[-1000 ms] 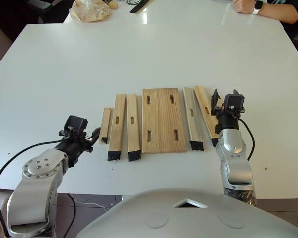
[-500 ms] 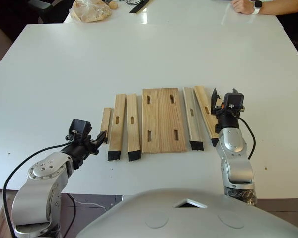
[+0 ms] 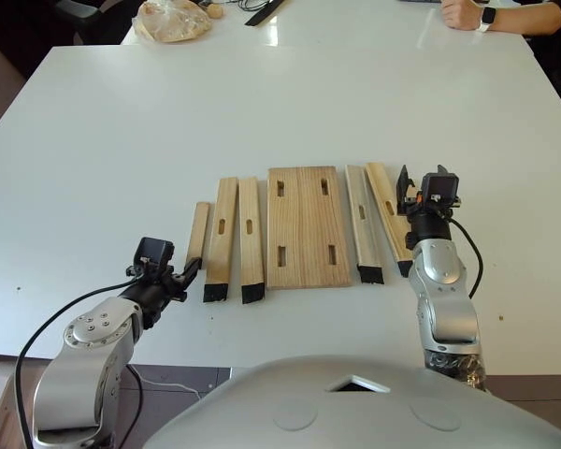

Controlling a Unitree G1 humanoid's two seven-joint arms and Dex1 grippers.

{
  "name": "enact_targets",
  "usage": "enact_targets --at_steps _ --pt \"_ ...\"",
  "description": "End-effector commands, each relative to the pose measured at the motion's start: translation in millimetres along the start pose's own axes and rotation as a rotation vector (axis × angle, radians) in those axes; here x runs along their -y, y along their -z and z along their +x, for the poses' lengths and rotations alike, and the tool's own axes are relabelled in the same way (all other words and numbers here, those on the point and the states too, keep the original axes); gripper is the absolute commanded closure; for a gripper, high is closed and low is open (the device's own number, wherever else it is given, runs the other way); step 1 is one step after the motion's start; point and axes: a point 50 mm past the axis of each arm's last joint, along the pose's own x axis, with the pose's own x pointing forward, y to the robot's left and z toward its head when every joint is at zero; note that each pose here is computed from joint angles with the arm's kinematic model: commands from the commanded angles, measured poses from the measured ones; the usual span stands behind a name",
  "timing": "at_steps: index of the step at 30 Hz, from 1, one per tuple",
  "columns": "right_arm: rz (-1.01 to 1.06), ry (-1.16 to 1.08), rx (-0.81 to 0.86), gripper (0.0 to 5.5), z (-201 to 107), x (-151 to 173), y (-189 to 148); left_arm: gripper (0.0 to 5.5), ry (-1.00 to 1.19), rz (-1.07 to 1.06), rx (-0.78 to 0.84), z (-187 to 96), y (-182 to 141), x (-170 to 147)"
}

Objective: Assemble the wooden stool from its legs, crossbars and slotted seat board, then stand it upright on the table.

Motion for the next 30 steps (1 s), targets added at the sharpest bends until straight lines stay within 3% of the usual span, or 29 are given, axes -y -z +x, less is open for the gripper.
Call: enact_targets --at_steps 1,14,19,30 --pt "0.001 0.006 -0.013 2.39 0 1 1 2.77 -0.014 0.005 -0.051 6 3 -10" --pt "0.012 0.023 -0.019 2.39 -3 -2 3 2.77 0.073 0.027 0.062 6 -48 -17" --pt "0.005 0.010 -0.017 2.39 0 -1 2 2.77 0.000 -0.017 0.044 16 -41 -30" --pt "-0.012 -0.023 -0.019 2.39 2 -1 3 2.77 0.083 -0.130 -0.030 21 -21 -11"
